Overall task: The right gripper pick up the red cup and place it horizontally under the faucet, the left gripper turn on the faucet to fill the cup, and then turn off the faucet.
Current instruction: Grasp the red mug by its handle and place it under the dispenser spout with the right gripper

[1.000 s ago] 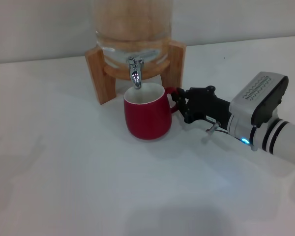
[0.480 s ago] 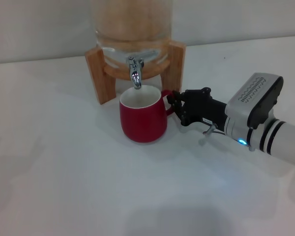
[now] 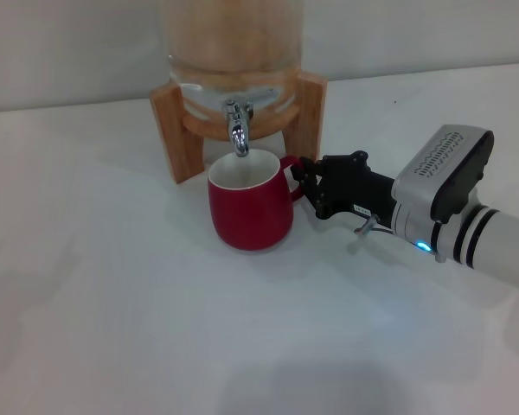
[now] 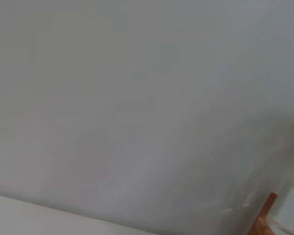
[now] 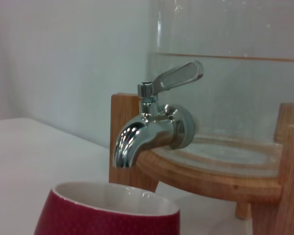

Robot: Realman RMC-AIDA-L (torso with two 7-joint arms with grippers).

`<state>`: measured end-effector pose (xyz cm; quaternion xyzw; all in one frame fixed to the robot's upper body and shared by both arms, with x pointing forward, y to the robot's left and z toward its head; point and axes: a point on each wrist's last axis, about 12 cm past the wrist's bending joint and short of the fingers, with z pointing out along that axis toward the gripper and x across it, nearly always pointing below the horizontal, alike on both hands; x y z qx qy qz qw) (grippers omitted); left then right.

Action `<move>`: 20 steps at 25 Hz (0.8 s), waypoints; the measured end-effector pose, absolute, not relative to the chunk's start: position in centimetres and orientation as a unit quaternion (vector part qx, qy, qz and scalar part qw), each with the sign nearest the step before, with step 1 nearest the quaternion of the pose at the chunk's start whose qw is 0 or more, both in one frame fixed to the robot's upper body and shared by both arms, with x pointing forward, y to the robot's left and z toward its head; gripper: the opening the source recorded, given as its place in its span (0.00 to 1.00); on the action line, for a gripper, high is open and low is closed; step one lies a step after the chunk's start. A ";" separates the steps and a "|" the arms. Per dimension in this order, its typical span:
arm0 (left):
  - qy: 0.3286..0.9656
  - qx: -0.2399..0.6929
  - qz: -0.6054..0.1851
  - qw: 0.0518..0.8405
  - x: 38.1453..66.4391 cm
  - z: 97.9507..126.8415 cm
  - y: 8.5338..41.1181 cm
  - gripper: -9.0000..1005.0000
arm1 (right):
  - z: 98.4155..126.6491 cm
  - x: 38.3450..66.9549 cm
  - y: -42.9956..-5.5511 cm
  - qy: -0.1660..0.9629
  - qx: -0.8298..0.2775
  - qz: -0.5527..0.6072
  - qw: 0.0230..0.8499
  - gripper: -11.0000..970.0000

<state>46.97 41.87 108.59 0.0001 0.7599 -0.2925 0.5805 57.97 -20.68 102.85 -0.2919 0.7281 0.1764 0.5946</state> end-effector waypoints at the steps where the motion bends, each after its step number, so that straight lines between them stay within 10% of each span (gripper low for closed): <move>1: 0.760 0.000 -0.293 0.580 47.0 108.6 41.9 0.87 | 102.8 58.0 -20.7 0.728 -0.292 0.176 0.594 0.11; 20: 0.761 -0.003 -0.293 0.579 46.9 108.5 41.9 0.87 | 102.9 58.6 -20.6 0.739 -0.280 0.168 0.589 0.12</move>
